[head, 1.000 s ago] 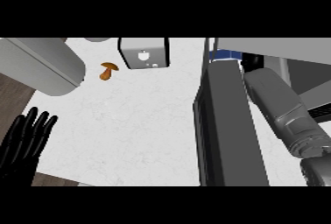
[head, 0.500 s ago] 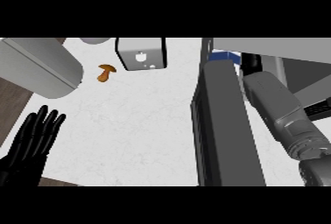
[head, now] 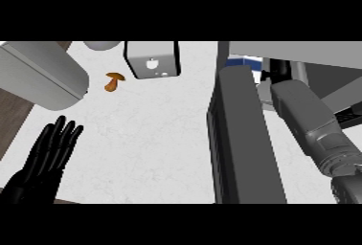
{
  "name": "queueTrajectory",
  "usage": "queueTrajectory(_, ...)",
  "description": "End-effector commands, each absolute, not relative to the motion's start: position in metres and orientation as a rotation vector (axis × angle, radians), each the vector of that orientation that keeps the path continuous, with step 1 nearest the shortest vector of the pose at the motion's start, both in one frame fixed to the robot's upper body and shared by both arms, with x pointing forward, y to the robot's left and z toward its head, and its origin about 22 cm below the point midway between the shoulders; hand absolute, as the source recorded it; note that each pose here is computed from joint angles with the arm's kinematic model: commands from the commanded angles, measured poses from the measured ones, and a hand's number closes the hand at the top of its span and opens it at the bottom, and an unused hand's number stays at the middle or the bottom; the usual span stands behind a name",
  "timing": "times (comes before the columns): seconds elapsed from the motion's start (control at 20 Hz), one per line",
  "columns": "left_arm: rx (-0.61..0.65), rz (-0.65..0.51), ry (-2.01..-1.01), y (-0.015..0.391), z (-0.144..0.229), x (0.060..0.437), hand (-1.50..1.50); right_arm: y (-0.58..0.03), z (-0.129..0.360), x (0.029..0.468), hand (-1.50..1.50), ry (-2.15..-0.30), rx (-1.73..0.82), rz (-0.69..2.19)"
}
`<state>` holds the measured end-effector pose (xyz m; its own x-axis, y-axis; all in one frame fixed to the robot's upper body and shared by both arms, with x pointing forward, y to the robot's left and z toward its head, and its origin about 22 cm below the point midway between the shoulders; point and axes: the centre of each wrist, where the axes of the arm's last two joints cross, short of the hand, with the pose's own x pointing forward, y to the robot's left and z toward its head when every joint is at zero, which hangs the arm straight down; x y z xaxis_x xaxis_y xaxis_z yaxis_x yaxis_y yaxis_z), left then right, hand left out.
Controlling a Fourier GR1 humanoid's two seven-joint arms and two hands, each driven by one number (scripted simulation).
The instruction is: Pick up the milk, place it into the microwave and close the microwave
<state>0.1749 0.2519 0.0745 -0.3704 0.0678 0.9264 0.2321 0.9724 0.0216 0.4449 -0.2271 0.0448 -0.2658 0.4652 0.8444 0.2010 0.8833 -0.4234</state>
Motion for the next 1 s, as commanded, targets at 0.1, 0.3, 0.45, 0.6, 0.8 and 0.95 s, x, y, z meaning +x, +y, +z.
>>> queueTrajectory(0.1,-0.227,-0.181,-1.945,0.246,0.068,0.173,-1.5,-0.224,0.033,0.44,-1.5,-1.85,-0.401,0.248)
queueTrajectory(0.3,-0.23,-0.186,-1.947,0.234,0.072,0.173,-1.5,-0.233,0.018,0.431,-1.5,-1.853,-0.355,0.238)
queueTrajectory(0.45,-0.243,-0.178,-1.937,0.235,0.072,0.173,-1.5,-0.245,0.003,0.422,-1.5,-1.858,-0.338,0.214)
queueTrajectory(0.6,-0.249,-0.216,-1.918,0.227,0.065,0.185,-1.5,-0.234,-0.002,0.42,-1.5,-1.862,-0.298,0.214)
queueTrajectory(0.8,-0.283,-0.247,-1.872,0.229,0.056,0.182,-1.5,-0.245,-0.017,0.409,-1.5,-1.862,-0.178,0.198)
queueTrajectory(0.95,-0.319,-0.235,-1.857,0.225,0.05,0.197,-1.5,-0.246,-0.021,0.407,-1.5,-1.85,-0.083,0.196)
